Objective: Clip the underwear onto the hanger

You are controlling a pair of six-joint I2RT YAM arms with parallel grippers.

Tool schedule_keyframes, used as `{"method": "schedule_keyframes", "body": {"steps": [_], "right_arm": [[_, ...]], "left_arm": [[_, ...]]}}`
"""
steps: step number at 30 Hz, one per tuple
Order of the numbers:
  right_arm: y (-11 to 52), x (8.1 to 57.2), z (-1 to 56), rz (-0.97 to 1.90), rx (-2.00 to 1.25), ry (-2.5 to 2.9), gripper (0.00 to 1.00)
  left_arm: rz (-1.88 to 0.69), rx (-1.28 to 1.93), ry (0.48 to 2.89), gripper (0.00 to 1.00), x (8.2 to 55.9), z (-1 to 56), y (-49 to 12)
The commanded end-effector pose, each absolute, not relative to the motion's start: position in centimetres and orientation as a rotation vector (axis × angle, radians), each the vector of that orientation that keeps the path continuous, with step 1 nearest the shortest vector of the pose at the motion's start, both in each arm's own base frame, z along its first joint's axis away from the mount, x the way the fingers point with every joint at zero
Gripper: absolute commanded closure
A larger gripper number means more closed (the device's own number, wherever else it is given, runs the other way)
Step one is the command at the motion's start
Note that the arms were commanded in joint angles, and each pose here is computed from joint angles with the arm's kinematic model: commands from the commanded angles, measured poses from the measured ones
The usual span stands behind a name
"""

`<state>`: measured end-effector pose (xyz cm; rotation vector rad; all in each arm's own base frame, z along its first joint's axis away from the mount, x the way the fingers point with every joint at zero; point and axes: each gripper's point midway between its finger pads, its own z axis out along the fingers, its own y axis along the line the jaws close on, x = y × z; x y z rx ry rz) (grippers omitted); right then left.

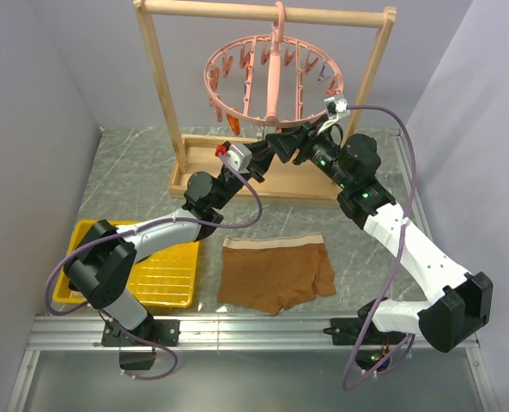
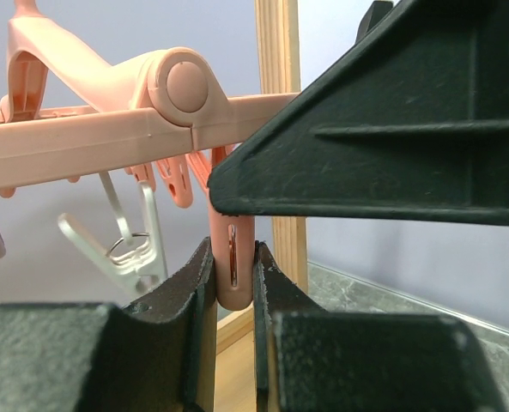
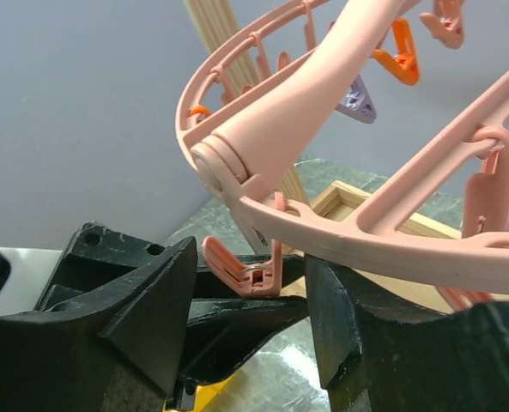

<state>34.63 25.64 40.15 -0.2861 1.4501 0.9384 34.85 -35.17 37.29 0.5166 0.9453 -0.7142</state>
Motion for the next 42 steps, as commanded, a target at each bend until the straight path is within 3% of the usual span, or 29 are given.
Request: {"method": "schedule_keyframes", "body": {"steps": [1, 11, 14, 18, 19, 22, 25, 28, 32, 38, 42], "right_arm": [[25.5, 35.1, 43.0, 0.936, -0.244, 1.363, 0.41], [25.8, 35.2, 42.7, 0.916, -0.246, 1.361, 0.44], [25.5, 35.6, 42.7, 0.900, -0.223, 1.372, 0.67], [25.5, 35.8, 42.6, 0.891, -0.222, 1.372, 0.86], [25.5, 35.7, 42.6, 0.893, -0.224, 1.372, 0.89], [25.5, 35.7, 42.6, 0.895, -0.227, 1.372, 1.00], [25.5, 35.6, 42.4, 0.887, -0.235, 1.376, 1.00], [25.4, 35.6, 42.4, 0.876, -0.243, 1.378, 1.00], [25.4, 35.5, 42.3, 0.871, -0.258, 1.377, 1.00], [25.2, 35.3, 42.1, 0.863, -0.262, 1.380, 1.00], [25.3, 35.3, 42.0, 0.870, -0.263, 1.384, 1.00]], "left_arm": [[-0.769, 0.635, 0.929, 1.00, 33.0, 35.9, -37.4], [-0.769, 0.644, 0.936, 1.00, 33.0, 35.7, -37.6], [-0.773, 0.639, 0.946, 1.00, 33.0, 35.6, -37.6], [-0.768, 0.626, 0.953, 0.93, 33.2, 35.8, -37.4], [-0.768, 0.623, 0.954, 0.90, 33.2, 35.9, -37.3], [-0.765, 0.619, 0.960, 0.66, 33.2, 35.9, -37.2], [-0.766, 0.612, 0.978, 0.50, 33.2, 35.9, -37.0], [-0.766, 0.642, 1.003, 0.41, 32.5, 35.6, -36.4], [-0.768, 0.695, 1.110, 0.39, 31.0, 34.9, -34.0], [-0.861, 0.775, 1.671, 0.40, 26.4, 25.0, -29.1], [-0.909, 0.687, 1.847, 0.42, 23.9, 22.5, -26.7]]}}
